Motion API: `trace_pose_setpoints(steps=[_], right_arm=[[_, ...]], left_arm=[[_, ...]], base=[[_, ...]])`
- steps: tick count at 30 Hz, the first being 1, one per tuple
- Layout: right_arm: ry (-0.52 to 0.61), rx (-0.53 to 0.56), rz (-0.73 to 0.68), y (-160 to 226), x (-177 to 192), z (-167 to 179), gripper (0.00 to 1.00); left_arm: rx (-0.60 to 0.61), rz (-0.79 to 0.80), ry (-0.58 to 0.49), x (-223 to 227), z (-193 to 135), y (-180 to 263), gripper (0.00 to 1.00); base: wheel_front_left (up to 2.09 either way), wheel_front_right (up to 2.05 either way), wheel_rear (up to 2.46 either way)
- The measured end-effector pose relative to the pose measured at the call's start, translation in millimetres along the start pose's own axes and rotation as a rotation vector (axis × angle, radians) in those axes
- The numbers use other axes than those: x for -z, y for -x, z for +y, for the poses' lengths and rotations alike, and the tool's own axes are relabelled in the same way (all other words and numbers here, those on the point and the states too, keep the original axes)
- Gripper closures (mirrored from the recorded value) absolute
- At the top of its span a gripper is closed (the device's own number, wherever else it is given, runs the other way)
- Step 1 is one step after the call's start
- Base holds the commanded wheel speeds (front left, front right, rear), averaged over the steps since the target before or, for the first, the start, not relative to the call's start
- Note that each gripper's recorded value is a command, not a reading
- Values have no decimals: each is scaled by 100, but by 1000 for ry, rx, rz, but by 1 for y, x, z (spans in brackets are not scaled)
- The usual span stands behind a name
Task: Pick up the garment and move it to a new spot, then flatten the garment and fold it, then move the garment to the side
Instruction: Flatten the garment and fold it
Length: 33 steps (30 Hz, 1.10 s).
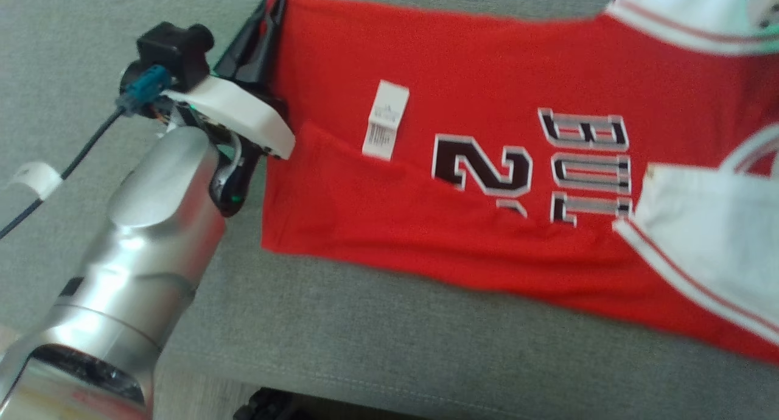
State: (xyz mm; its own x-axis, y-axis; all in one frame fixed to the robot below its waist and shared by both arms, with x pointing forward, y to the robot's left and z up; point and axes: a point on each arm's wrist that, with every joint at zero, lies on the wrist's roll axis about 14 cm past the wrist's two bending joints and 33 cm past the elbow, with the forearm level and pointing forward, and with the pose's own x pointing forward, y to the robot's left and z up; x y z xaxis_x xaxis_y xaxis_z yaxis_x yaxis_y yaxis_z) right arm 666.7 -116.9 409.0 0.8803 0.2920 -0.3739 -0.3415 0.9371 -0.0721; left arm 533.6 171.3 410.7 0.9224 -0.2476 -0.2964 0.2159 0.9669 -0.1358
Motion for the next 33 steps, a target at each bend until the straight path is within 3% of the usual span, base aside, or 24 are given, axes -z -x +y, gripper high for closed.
trace_pose_setpoints(steps=[3, 8, 13, 30, 33], right_arm=[[40, 15, -122, 6, -25, -7, 100], [14, 43, -192, 18, -35, -17, 100], [-80, 58, -255, 41, -40, -18, 100], [-422, 64, -255, 193, 51, 18, 100], [-457, 75, -230, 207, 65, 24, 100]], left_arm=[[-23, -17, -10, -4, 6, -2, 100], [-43, -37, -40, -9, 13, -5, 100], [-56, -55, -50, -12, 12, -8, 100], [-74, 16, -83, 38, -6, 44, 100], [-71, 35, -81, 46, -10, 52, 85]], base=[[0, 0, 0], [0, 0, 0], [0, 0, 0], [0, 0, 0], [0, 0, 0]])
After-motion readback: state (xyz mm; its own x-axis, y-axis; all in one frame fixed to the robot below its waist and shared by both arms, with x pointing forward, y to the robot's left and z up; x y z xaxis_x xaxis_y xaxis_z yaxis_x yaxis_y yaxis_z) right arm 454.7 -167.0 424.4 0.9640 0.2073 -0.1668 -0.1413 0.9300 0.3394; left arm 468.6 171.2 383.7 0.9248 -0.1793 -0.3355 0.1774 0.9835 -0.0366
